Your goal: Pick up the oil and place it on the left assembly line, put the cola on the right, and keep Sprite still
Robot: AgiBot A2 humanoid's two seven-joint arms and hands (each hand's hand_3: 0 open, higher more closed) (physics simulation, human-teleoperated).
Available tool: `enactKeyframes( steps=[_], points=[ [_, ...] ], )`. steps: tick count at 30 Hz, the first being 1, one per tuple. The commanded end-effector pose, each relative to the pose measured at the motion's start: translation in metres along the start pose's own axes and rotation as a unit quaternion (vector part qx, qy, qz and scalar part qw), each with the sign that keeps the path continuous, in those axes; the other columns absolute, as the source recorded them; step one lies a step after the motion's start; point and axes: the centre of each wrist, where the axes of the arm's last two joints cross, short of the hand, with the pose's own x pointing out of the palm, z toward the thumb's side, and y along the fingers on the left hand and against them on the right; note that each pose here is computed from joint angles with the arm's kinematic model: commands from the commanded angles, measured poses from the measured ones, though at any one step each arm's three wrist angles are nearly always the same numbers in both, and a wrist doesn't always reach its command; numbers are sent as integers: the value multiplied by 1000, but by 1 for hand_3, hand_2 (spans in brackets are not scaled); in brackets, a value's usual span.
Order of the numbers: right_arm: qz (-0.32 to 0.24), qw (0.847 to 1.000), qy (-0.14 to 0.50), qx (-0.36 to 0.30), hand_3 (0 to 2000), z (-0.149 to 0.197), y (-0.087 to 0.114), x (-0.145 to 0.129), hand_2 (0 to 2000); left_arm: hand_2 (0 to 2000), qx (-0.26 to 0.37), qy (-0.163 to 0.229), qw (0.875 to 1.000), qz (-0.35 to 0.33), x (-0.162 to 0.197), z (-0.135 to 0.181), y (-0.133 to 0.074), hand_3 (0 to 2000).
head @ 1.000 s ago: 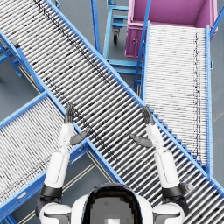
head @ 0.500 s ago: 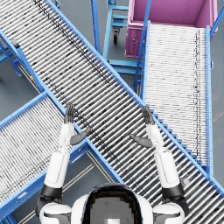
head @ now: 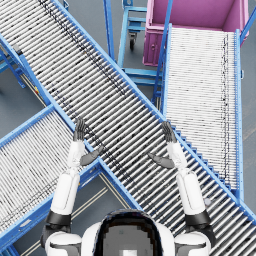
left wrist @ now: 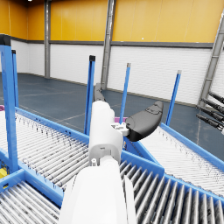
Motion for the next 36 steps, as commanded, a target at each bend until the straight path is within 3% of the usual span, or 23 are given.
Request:
enactKeyframes(
  steps=[1,36],
  points=[
    [0,1000,0,0,0,0,0,0,0,0,0,0,1000,0,0,0,0,0],
    [0,1000,0,0,0,0,0,0,0,0,0,0,1000,0,0,0,0,0]
  ],
)
